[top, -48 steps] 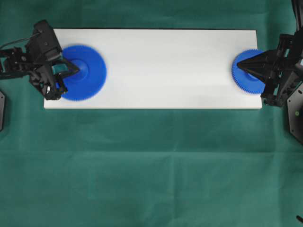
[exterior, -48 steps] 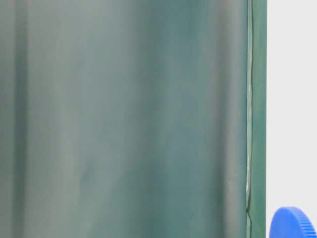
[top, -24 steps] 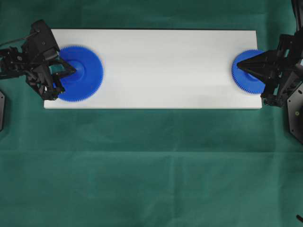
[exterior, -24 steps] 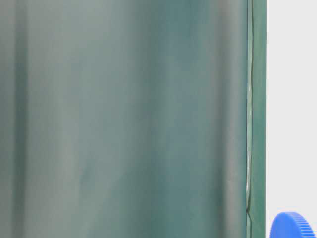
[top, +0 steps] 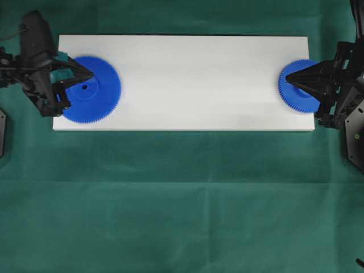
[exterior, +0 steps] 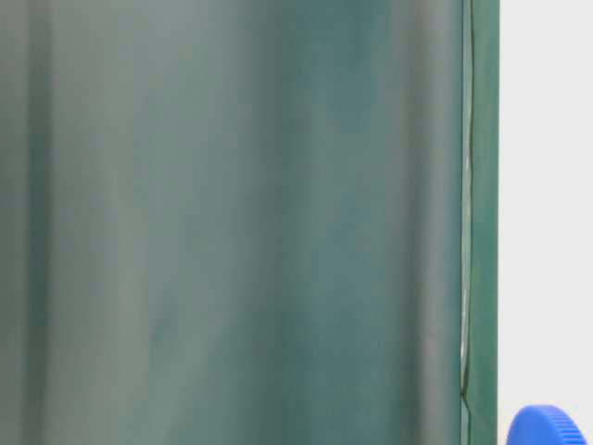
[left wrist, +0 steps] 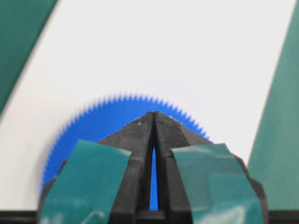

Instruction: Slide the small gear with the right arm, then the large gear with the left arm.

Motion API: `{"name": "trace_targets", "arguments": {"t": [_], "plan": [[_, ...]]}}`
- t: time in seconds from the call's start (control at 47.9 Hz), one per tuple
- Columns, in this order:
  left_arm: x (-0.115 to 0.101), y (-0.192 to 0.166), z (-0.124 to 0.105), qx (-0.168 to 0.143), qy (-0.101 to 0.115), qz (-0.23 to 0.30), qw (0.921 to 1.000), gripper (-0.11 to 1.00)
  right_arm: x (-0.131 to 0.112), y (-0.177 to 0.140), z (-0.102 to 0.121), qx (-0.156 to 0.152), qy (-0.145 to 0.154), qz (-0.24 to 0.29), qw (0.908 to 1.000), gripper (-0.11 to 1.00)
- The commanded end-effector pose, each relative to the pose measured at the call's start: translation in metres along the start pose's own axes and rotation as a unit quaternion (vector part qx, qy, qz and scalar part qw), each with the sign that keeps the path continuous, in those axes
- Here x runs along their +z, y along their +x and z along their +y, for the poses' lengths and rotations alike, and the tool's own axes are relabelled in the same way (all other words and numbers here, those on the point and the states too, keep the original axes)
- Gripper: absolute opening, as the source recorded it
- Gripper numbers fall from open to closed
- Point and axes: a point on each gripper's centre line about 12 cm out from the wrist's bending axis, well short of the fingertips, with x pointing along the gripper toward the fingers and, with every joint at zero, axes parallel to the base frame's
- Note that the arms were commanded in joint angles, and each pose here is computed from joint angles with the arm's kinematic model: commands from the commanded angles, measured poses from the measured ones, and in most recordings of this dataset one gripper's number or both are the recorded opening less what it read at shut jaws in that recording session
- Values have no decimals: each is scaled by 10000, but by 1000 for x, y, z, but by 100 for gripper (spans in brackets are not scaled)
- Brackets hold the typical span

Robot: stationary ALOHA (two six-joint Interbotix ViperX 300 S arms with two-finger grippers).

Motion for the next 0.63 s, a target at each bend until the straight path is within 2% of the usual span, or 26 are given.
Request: {"name": "trace_targets", "arguments": {"t": [0.0,0.292,0.605], "plan": [[18,-12,-3,-56,120,-391,9991,-1,5,0,2,43,12,-74,10000,50],[29,-46,-4,-64,161,-1072,9941,-1,7,0,2,50,14,-103,9999,50],[16,-54,-7,-143,160,-1126,9934,-1,9,-1,3,54,-7,-127,9999,50]]}}
